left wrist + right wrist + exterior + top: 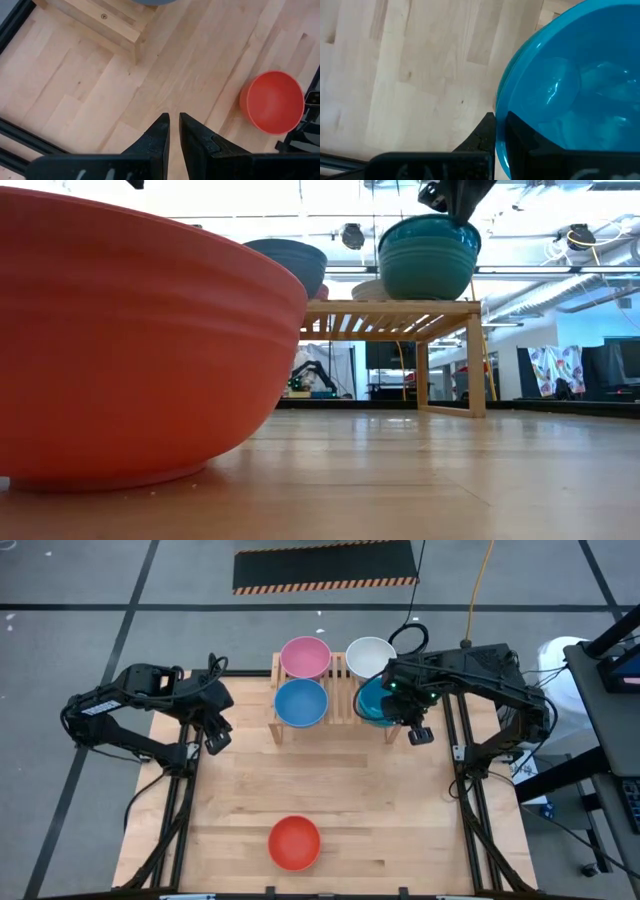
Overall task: Place and stack bowls onto a shelf
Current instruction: Stack the blue bowl on top of the green bowl on the shelf
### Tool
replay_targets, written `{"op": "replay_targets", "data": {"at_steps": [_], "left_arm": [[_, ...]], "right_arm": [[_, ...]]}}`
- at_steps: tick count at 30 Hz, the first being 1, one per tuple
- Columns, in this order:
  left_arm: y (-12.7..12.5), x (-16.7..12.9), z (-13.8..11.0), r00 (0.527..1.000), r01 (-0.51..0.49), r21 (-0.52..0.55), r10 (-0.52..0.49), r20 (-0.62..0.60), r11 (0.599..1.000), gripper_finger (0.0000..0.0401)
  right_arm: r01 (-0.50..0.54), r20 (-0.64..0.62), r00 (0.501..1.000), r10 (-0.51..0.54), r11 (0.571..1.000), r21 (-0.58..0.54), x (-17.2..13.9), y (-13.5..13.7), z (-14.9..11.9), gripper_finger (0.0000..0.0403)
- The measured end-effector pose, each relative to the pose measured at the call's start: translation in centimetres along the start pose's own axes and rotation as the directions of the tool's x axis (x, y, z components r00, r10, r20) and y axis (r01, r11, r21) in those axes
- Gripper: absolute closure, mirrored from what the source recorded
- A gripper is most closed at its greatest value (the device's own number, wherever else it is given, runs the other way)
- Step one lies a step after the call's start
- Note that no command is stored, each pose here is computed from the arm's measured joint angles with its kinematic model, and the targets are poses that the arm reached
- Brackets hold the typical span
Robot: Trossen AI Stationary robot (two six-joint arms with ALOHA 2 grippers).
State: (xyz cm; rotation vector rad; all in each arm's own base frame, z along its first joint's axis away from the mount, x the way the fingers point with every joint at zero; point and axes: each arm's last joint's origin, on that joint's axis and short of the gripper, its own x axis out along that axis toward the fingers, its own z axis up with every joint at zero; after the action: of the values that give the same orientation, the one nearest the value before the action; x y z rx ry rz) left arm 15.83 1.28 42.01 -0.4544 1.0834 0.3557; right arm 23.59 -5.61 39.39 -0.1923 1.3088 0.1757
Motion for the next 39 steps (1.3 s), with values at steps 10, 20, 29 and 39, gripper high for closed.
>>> {"op": "replay_targets", "data": {"at_steps": [10, 20, 29, 39], "left_arm": [[0.0, 0.01, 0.0, 1.0, 0.0, 0.0, 0.0, 0.0, 1.0, 0.0355], [0.0, 0.0, 0.0, 1.0, 0.0, 0.0, 0.0, 0.0, 1.0, 0.0355], [0.0, 0.01, 0.0, 1.0, -0.001, 0.001, 0.001, 0.0, 1.0, 0.0355], [0.0, 0.01, -0.01, 1.0, -0.001, 0.001, 0.001, -0.001, 1.0, 0.0355]], "right_arm": [[0.0, 0.0, 1.0, 0.0, 1.0, -0.014, 0.0, 0.0, 0.0, 0.0397], [0.008, 0.023, 1.0, -0.009, 0.999, 0.037, 0.01, -0.06, 0.24, 0.0385], [0.008, 0.031, 0.999, -0.011, 0.997, 0.08, 0.01, -0.08, 0.31, 0.0369], [0.007, 0.031, 0.999, -0.01, 0.995, 0.095, 0.01, -0.09, 0.31, 0.0367]]}}
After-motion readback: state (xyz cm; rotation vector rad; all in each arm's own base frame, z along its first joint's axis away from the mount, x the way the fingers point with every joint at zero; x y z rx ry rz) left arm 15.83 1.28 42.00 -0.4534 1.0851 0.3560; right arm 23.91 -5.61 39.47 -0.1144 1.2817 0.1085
